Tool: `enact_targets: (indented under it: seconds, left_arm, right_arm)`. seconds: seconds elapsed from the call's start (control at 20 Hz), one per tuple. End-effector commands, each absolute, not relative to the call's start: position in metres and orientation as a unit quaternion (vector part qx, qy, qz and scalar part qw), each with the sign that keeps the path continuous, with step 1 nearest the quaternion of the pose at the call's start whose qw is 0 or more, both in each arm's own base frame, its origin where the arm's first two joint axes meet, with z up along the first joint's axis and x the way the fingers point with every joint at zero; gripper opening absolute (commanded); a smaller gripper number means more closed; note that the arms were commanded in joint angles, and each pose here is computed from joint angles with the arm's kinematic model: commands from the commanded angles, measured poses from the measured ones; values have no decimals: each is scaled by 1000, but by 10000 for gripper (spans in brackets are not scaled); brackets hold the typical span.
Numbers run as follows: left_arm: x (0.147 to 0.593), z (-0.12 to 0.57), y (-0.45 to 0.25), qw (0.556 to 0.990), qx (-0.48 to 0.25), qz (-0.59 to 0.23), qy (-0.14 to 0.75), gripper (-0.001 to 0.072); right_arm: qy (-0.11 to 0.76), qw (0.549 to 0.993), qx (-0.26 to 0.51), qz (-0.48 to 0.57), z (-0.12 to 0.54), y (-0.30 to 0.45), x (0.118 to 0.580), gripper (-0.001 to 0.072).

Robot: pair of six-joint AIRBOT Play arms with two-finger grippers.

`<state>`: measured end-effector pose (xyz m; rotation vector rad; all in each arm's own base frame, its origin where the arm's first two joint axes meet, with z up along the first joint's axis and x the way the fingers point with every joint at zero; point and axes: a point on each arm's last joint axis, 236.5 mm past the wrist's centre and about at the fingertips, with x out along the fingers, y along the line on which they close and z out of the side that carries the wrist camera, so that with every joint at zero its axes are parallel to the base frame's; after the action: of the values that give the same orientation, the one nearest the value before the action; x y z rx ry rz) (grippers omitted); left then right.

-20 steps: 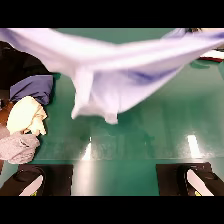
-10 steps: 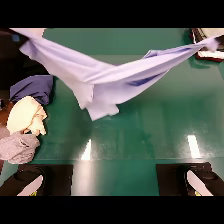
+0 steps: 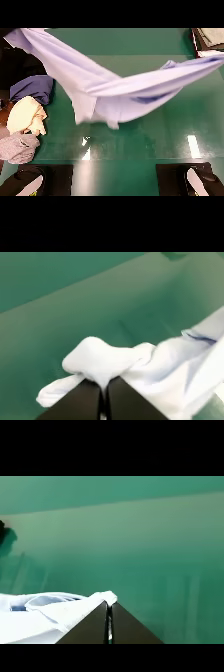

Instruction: Fold the shirts.

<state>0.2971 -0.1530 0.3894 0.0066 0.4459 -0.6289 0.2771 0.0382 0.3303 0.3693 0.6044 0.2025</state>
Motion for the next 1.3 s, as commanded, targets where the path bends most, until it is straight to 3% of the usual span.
enact_targets:
  seconds: [0.0,0.2,0.3,0.35,0.4,0.45,0.85,1.25]
  left_arm:
    - [341,319,-148,909,11,-285,305,26]
    - [417,170,-152,858,-19,-253,446,27]
    - [444,106,-154,832,-31,-240,500,28]
    - [449,83,-155,819,-39,-235,522,160]
    - [452,65,-155,809,-49,-227,540,482]
    - [454,56,-155,805,-52,-222,547,602]
    - [454,107,-67,812,-118,-172,545,600]
    - [353,32,-58,760,-171,-146,611,601]
  right_arm:
    - [404,881,222,100,266,36,294,10]
    - [522,804,247,141,160,75,335,11]
    - [534,795,245,151,119,96,361,11]
    - [535,794,247,152,104,106,373,11]
    - [535,794,247,153,94,113,384,11]
    - [533,795,246,153,88,118,395,11]
    - [473,833,239,156,129,110,453,13]
    - [475,831,226,182,135,135,447,12]
